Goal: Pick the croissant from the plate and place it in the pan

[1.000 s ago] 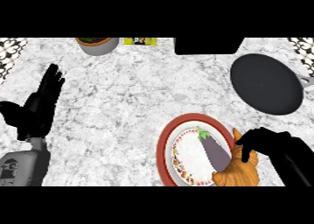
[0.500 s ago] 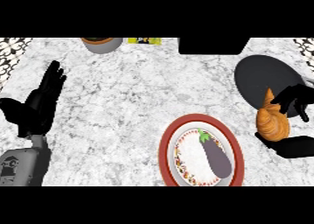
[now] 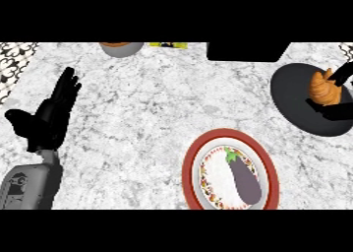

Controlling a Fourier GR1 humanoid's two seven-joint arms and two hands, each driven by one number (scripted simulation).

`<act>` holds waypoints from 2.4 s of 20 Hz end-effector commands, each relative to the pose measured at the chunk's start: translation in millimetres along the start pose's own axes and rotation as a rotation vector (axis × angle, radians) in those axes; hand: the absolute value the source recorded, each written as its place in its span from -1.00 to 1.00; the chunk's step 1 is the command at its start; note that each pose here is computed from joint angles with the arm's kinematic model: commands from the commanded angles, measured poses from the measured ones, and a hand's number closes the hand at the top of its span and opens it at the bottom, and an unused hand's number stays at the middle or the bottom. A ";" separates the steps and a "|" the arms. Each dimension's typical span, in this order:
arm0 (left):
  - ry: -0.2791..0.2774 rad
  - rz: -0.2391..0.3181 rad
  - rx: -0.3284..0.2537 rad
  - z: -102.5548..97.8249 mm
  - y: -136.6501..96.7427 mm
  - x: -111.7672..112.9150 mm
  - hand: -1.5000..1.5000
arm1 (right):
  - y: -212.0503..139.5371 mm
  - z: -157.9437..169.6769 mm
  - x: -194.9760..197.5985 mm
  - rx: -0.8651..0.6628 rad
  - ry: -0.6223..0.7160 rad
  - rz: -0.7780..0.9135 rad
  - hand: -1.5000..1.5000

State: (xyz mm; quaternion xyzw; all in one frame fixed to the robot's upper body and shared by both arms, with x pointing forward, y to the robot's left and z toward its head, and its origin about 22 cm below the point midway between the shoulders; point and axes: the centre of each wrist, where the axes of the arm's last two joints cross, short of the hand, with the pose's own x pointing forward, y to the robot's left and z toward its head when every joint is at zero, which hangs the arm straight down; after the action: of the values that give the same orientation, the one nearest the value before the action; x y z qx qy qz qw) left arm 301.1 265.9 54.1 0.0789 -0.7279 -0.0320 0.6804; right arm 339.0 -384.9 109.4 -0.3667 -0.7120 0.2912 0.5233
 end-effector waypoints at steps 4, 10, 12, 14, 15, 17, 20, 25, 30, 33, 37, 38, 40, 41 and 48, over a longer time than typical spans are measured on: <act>-0.025 0.016 -0.037 0.1 -24.3 -0.5 0.00 | 10.1 -23.5 -44.3 -0.051 0.050 0.091 1.00; -0.048 0.012 -0.045 -12.9 -18.9 13.0 0.00 | 28.4 -24.1 -58.2 -0.063 0.092 0.078 1.00; -0.042 0.011 -0.040 -15.6 -16.1 13.7 0.00 | 28.2 -22.2 -64.2 -0.028 0.123 -0.091 1.00; -0.055 0.013 -0.051 -13.2 -18.5 17.8 0.00 | 44.2 -16.5 -67.7 0.056 0.177 -0.034 -1.00; -0.037 0.019 -0.055 -16.2 -17.1 10.4 0.00 | 37.9 -22.1 -66.2 0.143 0.213 -0.091 -1.00; -0.048 0.018 -0.051 -15.6 -15.0 15.7 0.00 | 43.4 -15.3 -71.9 0.247 0.234 -0.175 -1.00; -0.034 0.006 -0.048 -16.8 -17.2 14.2 0.00 | 48.3 -9.8 -76.1 0.265 0.195 -0.243 -1.00; -0.029 0.012 -0.051 -10.3 -7.7 9.6 0.00 | 43.7 -1.1 -84.9 0.159 0.133 -0.295 -1.00; -0.020 0.009 -0.022 -7.9 -12.3 9.8 0.00 | 19.7 4.6 -96.4 -0.020 0.097 -0.493 -1.00; -0.021 0.009 0.004 -8.3 -1.0 -0.7 0.00 | 7.4 26.6 -113.9 -0.001 0.093 -0.589 -1.00; -0.009 0.004 0.011 -1.2 -5.8 7.0 0.00 | -26.3 52.5 -133.9 0.081 0.075 -0.736 -1.00; 0.004 0.008 0.006 -3.5 11.0 0.5 0.00 | -41.2 61.7 -139.9 0.082 0.036 -0.759 -1.00; 0.003 -0.003 0.017 0.1 6.0 -9.8 0.00 | -42.8 82.5 -149.8 0.093 0.037 -0.785 -1.00; -0.005 0.003 0.020 -3.6 0.7 -4.1 0.00 | -67.3 79.8 -149.4 0.113 0.028 -0.782 -1.00; 0.023 -0.005 0.032 4.6 19.5 -5.6 0.00 | -97.5 124.0 -165.6 0.092 0.016 -0.787 -1.00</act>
State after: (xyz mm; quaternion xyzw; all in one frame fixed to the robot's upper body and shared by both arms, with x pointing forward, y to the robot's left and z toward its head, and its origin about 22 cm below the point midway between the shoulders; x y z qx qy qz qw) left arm 298.5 274.3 53.3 0.0860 -0.7265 -0.0222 0.6814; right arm 261.2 -560.2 64.6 -0.1515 -0.7299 0.0994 0.6591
